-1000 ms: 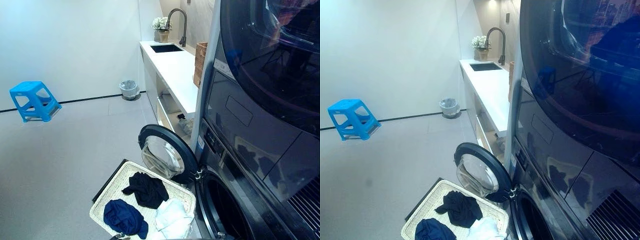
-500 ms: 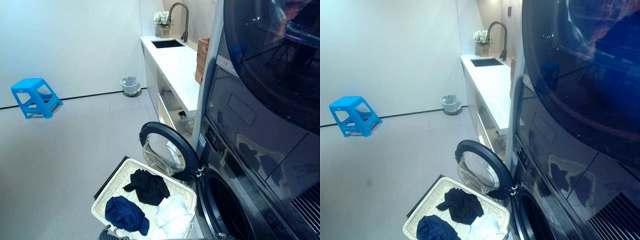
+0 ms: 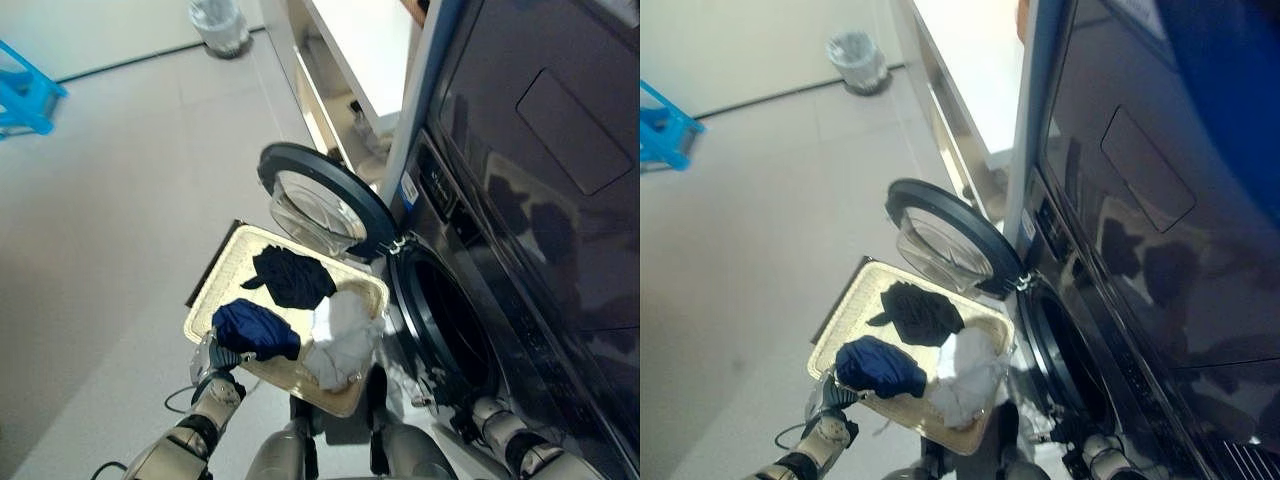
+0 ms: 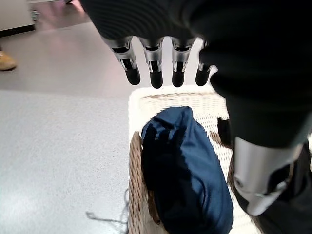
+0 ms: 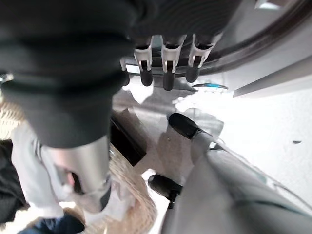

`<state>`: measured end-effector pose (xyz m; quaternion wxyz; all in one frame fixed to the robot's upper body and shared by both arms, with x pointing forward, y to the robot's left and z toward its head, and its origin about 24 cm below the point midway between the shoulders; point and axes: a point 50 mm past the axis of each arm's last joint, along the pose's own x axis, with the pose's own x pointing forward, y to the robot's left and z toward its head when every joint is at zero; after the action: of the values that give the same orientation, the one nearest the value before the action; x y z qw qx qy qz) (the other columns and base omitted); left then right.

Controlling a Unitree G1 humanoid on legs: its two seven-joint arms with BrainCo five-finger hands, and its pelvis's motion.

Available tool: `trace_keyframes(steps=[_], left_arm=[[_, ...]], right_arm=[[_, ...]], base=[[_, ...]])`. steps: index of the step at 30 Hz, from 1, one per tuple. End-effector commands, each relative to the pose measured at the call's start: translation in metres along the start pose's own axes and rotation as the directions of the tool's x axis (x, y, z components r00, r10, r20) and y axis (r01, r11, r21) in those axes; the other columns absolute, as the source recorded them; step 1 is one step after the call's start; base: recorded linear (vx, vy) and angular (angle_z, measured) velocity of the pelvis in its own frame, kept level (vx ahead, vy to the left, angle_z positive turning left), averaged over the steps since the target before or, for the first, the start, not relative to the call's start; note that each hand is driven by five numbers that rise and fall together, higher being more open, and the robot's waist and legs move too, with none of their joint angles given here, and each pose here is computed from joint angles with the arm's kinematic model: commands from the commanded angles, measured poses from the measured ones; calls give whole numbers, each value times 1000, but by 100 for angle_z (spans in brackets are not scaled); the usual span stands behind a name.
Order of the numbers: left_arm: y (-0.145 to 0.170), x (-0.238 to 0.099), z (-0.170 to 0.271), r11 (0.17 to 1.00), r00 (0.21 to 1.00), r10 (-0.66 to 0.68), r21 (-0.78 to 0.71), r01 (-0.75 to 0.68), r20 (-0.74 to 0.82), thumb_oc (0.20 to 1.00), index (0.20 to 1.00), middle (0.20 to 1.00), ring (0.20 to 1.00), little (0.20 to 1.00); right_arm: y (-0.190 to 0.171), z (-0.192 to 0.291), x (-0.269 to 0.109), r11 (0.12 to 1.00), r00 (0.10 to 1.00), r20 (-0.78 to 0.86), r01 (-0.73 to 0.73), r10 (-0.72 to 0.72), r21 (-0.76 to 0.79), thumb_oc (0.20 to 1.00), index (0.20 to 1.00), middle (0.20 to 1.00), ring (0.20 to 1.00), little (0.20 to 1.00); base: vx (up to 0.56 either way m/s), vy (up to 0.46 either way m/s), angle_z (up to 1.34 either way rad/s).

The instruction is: Put the clothes into the washing machine.

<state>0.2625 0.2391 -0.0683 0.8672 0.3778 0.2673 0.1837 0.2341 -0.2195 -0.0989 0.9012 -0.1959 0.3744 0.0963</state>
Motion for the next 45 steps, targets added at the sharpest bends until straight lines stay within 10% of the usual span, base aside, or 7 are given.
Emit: trace_keyframes(steps=[1,25,26,28,30,36,45], left_arm=[[33,18,-2,992,991,117,-47,-120,-71,1000,1000,1000,1000,1000],[123,59,83,966,973,228,-122,-230,-33,1000,1000,1000,1000,1000],[121,60,78,983,982,178,-41,-181,-65,755,755,755,755,755],[120,60,74,988,984,152,29,-150,-93,580,580,580,580,580],[120,60,68,988,981,87,140,-64,-171,200,200,200,200,200],[135,60,73,895,971,127,446,-26,-200,200,200,200,200,200],[141,59,61,878,953,155,478,-13,-259,200,200,200,200,200]], right_arm=[[9,24,4,999,994,104,-19,16,29,1000,1000,1000,1000,1000],[-14,125,-2,992,898,436,7,-62,127,1000,1000,1000,1000,1000],[-15,131,-4,992,887,458,3,-61,127,1000,1000,1000,1000,1000],[-16,135,-6,992,877,477,-6,-54,123,1000,1000,1000,1000,1000],[-17,146,-10,993,849,527,-31,-33,111,1000,1000,1000,1000,1000],[-22,168,-22,993,785,620,-74,1,92,1000,1000,1000,1000,1000],[-18,194,-39,978,677,736,-153,1,139,1000,1000,1000,1000,1000]], base=[[-75,25,-15],[-24,30,-6],[7,42,-20],[2,34,-12],[-11,43,0],[-13,8,-4],[-10,-32,-7]])
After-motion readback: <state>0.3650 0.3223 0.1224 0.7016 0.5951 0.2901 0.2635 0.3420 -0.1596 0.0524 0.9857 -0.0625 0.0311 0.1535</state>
